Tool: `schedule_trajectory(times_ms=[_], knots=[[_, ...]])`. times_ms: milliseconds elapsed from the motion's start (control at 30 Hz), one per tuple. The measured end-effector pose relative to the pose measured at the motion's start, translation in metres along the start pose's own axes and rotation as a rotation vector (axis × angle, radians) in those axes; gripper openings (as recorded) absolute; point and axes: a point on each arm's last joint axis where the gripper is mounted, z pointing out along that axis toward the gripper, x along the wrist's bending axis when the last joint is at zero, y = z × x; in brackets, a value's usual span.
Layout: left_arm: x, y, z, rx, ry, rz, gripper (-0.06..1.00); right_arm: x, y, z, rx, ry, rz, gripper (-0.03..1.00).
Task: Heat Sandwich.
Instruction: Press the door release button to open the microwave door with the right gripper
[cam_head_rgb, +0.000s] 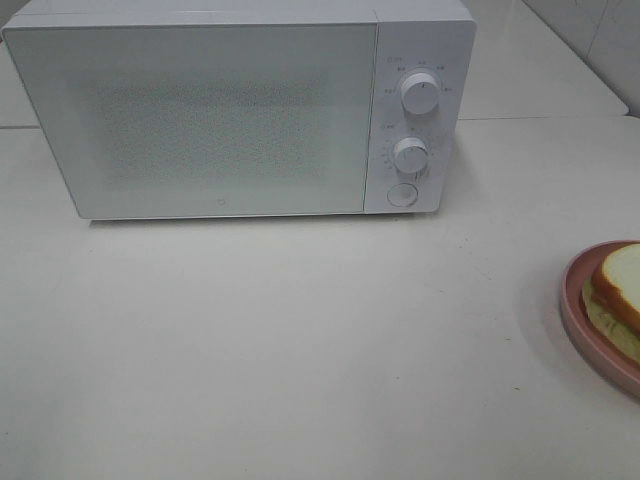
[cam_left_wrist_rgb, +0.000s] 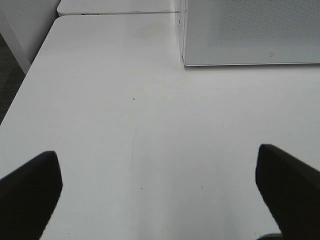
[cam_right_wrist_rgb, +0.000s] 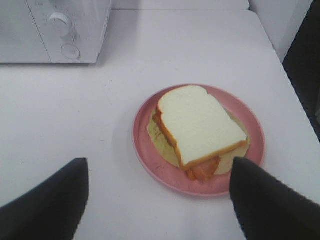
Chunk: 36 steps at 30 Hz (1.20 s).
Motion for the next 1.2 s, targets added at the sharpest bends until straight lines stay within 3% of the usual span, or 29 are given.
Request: schedule_trajectory(times_ms=[567,1033,1200], knots=[[0.000,0.000,0.000,0.000,0.000,0.000,0.98,0.004,0.041,0.026,-0.136,0.014,-0.022,0.76],[0.000,0.000,0.000,0.000,0.000,0.000,0.98,0.013,0.063,0.063,-0.141,0.088,-0.037,0.76],[0.000,0.000,0.000,0.000,0.000,0.000,0.98,0.020,0.068,0.083,-0.195,0.138,-0.084,0.76]])
